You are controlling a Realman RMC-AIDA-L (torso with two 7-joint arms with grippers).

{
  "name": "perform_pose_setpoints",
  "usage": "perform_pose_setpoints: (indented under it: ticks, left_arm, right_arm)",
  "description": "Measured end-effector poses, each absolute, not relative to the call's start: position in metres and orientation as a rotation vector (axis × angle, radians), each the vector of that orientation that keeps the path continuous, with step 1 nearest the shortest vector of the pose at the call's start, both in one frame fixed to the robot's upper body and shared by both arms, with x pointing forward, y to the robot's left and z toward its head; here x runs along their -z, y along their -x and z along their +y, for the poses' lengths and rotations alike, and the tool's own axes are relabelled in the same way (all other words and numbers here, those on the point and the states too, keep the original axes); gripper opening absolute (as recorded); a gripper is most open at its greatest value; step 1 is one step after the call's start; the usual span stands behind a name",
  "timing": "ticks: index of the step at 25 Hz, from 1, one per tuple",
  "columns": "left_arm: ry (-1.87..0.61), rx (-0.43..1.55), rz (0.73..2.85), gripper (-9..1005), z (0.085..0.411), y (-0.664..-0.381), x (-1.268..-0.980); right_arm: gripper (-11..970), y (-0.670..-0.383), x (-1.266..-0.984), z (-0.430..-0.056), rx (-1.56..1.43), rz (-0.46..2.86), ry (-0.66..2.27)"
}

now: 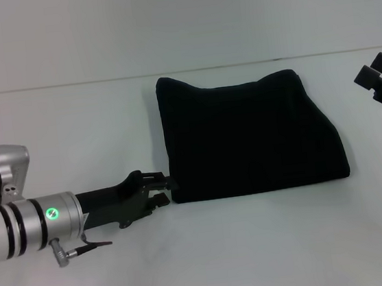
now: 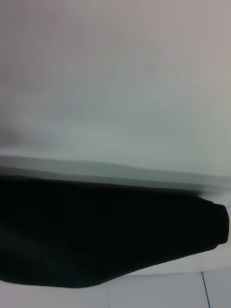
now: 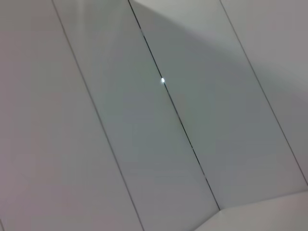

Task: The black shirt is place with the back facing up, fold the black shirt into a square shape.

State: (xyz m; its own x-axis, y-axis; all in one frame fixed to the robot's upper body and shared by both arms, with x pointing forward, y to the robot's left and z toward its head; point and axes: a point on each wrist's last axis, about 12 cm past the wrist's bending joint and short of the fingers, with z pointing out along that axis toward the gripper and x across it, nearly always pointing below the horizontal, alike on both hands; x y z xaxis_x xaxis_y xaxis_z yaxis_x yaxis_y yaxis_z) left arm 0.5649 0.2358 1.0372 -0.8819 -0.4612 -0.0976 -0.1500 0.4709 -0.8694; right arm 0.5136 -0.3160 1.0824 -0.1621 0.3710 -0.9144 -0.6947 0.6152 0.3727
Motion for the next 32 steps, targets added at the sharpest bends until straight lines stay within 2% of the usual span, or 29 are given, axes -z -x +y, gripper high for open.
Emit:
perform_pose_setpoints:
  ticks: [6,10,20,25,32]
  left_arm:
    - [0.507,1.337,2.437,402,0.232,-0.567,-1.035]
    - [0.508,1.330,2.438,408,0.230,-0.568,-1.034]
    - [0.436,1.280,2.477,335,0.219,-0.574,-1.035]
    - [0.421,1.280,2.478,114,0.218,-0.574,-1.035]
    - [0.305,1.311,2.460,92,0.223,-0.569,-1.039]
  right_arm:
    - [793,-0.513,-1.082,-0.316,-0.960,1.449,0.284]
    - [793,-0.513,-1.082,-0.316,-0.961,1.448,0.284]
    - [794,-0.513,-1.083,-0.317,-0.977,1.451,0.269]
    - [794,-0.512,-1.084,-0.319,-0.980,1.447,0.263]
    - [794,-0.512,-1.084,-0.320,-0.990,1.450,0.247]
